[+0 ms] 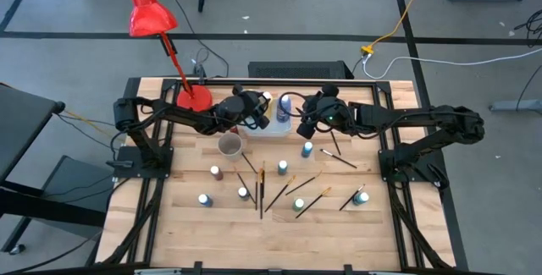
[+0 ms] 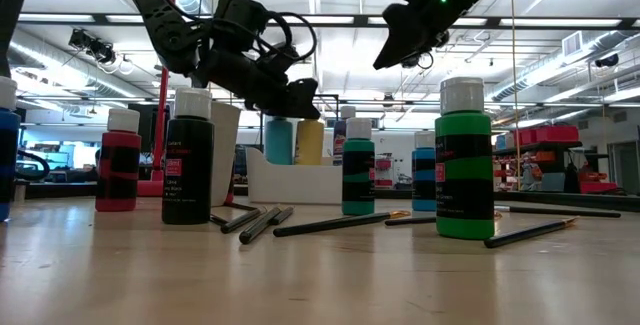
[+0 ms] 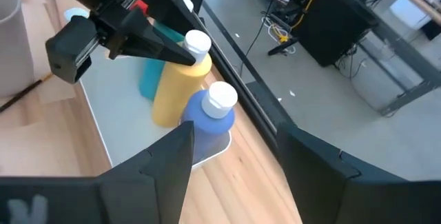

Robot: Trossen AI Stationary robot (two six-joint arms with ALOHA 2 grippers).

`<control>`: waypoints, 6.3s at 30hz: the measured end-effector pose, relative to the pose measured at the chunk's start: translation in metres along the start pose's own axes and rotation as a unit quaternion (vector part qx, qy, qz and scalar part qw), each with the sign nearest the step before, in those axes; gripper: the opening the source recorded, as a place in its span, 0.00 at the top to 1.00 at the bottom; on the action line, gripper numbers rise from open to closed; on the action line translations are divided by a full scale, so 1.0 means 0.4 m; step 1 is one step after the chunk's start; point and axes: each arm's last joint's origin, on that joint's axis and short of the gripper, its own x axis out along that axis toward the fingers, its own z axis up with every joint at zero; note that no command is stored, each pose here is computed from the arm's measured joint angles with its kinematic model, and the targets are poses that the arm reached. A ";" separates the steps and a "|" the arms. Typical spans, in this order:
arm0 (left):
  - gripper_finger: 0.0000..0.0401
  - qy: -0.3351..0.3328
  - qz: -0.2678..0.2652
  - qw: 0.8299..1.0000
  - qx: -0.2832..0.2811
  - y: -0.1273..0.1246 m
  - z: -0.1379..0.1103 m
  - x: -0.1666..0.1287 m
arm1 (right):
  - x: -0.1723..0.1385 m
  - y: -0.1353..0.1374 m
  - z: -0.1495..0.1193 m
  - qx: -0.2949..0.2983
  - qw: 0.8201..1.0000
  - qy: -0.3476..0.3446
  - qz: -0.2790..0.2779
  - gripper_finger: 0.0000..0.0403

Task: Pick & Place Paint Supplies
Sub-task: Put the yellow paint bottle into the white bin, then adjust the purple paint bottle in the white bin, then put the light blue paint bottle into the white bin

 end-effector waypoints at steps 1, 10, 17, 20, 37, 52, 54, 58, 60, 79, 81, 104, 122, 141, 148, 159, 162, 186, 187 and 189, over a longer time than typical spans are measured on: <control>0.61 0.000 -0.001 1.000 0.003 -0.002 0.000 -0.001 | 0.000 0.000 0.000 0.006 1.000 0.000 0.000 0.47; 0.61 0.000 0.009 1.000 -0.017 -0.005 0.000 -0.003 | 0.000 0.000 0.001 0.060 0.998 -0.002 0.000 0.47; 0.61 0.004 0.048 0.999 0.021 -0.009 0.001 -0.008 | 0.000 0.000 0.001 0.063 0.998 -0.001 0.000 0.47; 0.61 0.005 0.051 0.998 0.033 -0.015 0.001 -0.012 | 0.000 0.000 0.001 0.063 0.998 -0.001 0.000 0.47; 0.43 -0.004 0.120 0.992 0.050 -0.015 0.014 -0.019 | -0.001 0.010 -0.002 0.068 0.996 0.005 0.065 0.47; 0.41 -0.040 0.234 0.959 0.155 -0.101 0.219 -0.042 | 0.017 0.021 -0.050 0.061 0.996 0.016 0.063 0.47; 0.41 -0.034 0.233 0.956 0.175 -0.116 0.232 -0.049 | 0.025 0.024 -0.065 0.049 0.997 0.012 0.063 0.47; 0.41 -0.037 0.185 0.963 0.192 -0.137 0.249 -0.077 | 0.037 0.025 -0.076 0.056 0.994 -0.019 0.089 0.48; 0.41 -0.028 0.161 0.970 0.181 -0.133 0.258 -0.099 | 0.043 0.025 -0.083 0.055 0.992 -0.021 0.113 0.49; 0.41 0.056 -0.011 0.997 0.054 -0.013 0.320 -0.308 | 0.209 0.008 -0.144 0.077 0.989 0.005 0.127 0.97; 0.41 0.059 -0.011 0.997 0.055 -0.013 0.317 -0.308 | 0.229 0.005 -0.151 0.084 0.987 0.002 0.133 0.98; 0.41 0.058 -0.011 0.997 0.056 -0.015 0.317 -0.306 | 0.330 -0.013 -0.204 0.119 0.986 -0.005 0.117 1.00; 0.41 0.051 -0.012 0.997 0.052 -0.016 0.321 -0.305 | 0.352 -0.003 -0.219 0.112 0.987 -0.008 0.118 1.00; 0.41 0.053 -0.025 0.997 0.052 -0.018 0.320 -0.305 | 0.351 -0.064 -0.210 0.176 0.981 -0.017 0.077 1.00; 0.41 0.053 -0.025 0.997 0.052 -0.018 0.320 -0.305 | 0.368 -0.052 -0.218 0.183 0.976 -0.028 0.112 1.00; 0.41 0.053 -0.024 0.997 0.052 -0.018 0.320 -0.305 | 0.366 -0.048 -0.208 0.199 0.969 -0.046 0.142 1.00; 0.41 0.053 -0.024 0.997 0.052 -0.018 0.320 -0.305 | 0.367 -0.049 -0.214 0.198 0.971 -0.033 0.129 1.00; 0.41 0.119 -0.220 0.963 0.096 -0.061 0.249 -0.326 | 0.097 -0.048 -0.063 0.052 0.962 -0.102 0.246 0.98; 0.41 0.123 -0.220 0.964 0.087 -0.062 0.245 -0.326 | 0.085 -0.036 -0.057 0.045 0.954 -0.112 0.273 0.98; 0.41 0.128 -0.230 0.962 0.072 -0.066 0.240 -0.328 | 0.066 -0.010 -0.049 0.014 0.938 -0.134 0.320 0.95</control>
